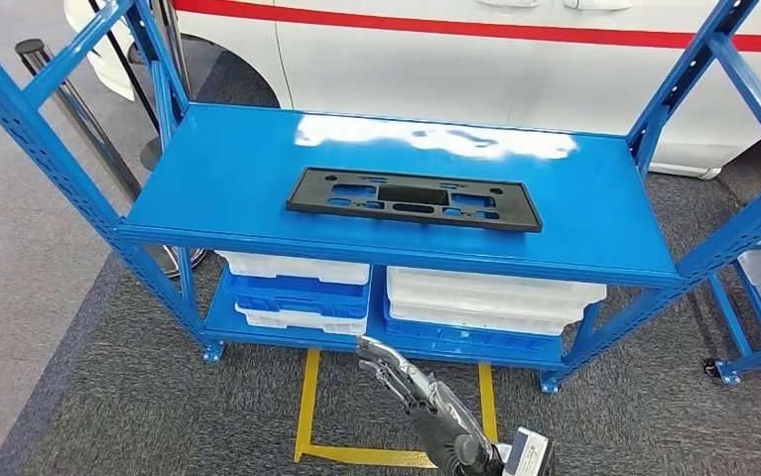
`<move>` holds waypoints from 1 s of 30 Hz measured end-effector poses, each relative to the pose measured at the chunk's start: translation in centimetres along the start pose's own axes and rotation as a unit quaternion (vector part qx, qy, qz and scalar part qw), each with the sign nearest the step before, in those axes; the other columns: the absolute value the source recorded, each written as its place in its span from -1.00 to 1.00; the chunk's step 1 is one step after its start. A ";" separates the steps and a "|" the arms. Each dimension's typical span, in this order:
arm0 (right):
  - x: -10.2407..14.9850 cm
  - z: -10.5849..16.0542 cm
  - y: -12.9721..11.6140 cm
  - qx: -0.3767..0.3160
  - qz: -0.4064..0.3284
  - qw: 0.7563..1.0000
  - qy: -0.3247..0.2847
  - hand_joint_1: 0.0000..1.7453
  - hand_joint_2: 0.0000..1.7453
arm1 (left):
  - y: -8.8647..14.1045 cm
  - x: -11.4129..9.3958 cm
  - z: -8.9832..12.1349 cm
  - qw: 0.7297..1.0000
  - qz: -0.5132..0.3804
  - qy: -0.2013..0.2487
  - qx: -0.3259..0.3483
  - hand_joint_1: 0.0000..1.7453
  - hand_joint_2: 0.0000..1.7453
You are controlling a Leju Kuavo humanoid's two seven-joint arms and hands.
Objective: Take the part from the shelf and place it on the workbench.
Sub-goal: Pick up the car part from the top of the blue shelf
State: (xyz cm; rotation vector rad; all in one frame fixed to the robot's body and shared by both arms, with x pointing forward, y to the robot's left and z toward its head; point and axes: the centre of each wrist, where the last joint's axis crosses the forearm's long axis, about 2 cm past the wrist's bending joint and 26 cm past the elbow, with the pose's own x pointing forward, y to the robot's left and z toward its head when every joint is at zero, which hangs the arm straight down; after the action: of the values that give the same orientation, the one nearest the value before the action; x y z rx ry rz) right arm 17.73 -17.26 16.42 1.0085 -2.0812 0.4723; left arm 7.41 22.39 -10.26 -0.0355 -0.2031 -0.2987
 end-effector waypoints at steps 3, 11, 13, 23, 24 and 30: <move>0.0 0.0 0.0 0.000 0.000 1.000 0.000 -1.00 -1.00 | -0.1 -0.1 0.0 1.000 0.000 0.000 -0.004 -1.00 -1.00; 0.0 -0.1 0.0 0.001 0.000 1.000 -0.001 -1.00 -1.00 | 0.0 0.2 0.0 1.000 -0.002 -0.004 -0.005 -1.00 -1.00; 0.1 -0.1 0.0 0.001 0.000 1.000 -0.002 -1.00 -1.00 | 0.0 0.3 0.0 1.000 -0.002 -0.004 -0.004 -1.00 -1.00; 0.1 -0.1 0.0 0.001 0.000 1.000 -0.003 -1.00 -1.00 | 0.0 -0.2 0.0 1.000 -0.002 0.000 -0.004 -1.00 -1.00; 0.1 -0.1 0.0 0.001 0.000 1.000 -0.003 -1.00 -1.00 | -0.1 -0.2 0.0 1.000 -0.002 0.000 -0.005 -1.00 -1.00; 0.1 -0.2 0.0 0.002 0.000 1.000 -0.004 -1.00 -1.00 | 0.0 0.0 0.0 1.000 -0.002 -0.002 -0.004 -1.00 -1.00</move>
State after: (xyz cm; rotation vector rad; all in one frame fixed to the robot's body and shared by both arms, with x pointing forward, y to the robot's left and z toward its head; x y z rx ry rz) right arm 17.79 -17.23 16.61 1.0141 -2.0890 0.4727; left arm 7.41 22.37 -10.26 -0.0441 -0.2056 -0.3040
